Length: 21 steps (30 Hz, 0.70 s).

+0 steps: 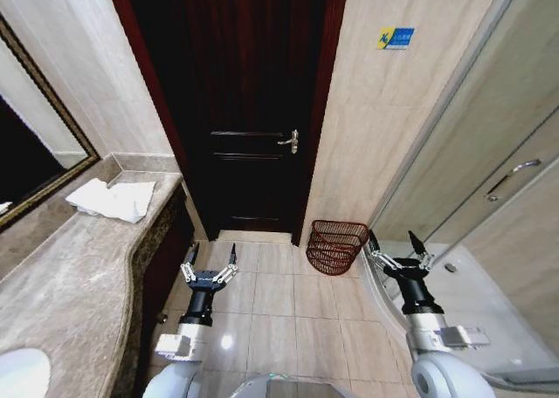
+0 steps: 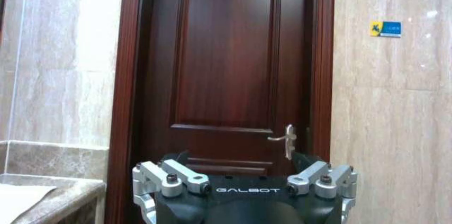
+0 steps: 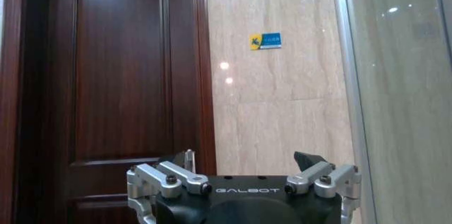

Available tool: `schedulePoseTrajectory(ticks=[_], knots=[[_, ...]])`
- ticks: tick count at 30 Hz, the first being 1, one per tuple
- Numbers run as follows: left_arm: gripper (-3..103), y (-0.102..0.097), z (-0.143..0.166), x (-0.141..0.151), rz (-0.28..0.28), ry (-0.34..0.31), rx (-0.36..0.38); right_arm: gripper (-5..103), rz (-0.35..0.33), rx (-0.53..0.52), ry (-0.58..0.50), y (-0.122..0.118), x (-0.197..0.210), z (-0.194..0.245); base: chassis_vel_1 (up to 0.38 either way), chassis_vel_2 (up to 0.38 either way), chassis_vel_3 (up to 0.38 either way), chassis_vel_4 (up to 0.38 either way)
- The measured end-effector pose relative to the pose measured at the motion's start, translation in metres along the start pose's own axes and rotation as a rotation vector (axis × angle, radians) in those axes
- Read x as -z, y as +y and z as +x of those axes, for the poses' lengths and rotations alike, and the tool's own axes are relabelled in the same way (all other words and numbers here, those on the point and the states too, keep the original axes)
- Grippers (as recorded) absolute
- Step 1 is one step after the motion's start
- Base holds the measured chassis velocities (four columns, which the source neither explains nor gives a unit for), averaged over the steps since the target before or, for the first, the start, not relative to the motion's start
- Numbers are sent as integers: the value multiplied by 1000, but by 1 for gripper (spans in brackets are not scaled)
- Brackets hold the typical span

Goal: Discard the used towel into the hamper.

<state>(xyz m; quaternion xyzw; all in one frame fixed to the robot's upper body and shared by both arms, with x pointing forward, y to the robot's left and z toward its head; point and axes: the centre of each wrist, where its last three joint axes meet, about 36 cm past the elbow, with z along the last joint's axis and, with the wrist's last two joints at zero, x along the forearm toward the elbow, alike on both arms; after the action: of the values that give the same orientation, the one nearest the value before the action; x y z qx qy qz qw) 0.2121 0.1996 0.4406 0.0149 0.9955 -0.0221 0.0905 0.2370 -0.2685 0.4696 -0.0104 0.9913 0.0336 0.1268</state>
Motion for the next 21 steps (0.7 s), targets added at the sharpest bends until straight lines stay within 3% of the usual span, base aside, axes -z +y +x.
schedulePoseTrajectory(ticks=[6, 9, 21], knots=[[94, -1, 0, 1, -1, -2, -1, 100, 11, 3, -7, -3, 1, 0, -153, 161, 168, -159], [100, -1, -1, 3, 1, -3, 7, 100, 15, 8, -6, -4, 0, -1, -222, 209, 230, -224], [97, 0, -2, 1, -7, 10, 48, 100, 6, -17, -43, -4, -12, -7, -219, 210, 219, -221]])
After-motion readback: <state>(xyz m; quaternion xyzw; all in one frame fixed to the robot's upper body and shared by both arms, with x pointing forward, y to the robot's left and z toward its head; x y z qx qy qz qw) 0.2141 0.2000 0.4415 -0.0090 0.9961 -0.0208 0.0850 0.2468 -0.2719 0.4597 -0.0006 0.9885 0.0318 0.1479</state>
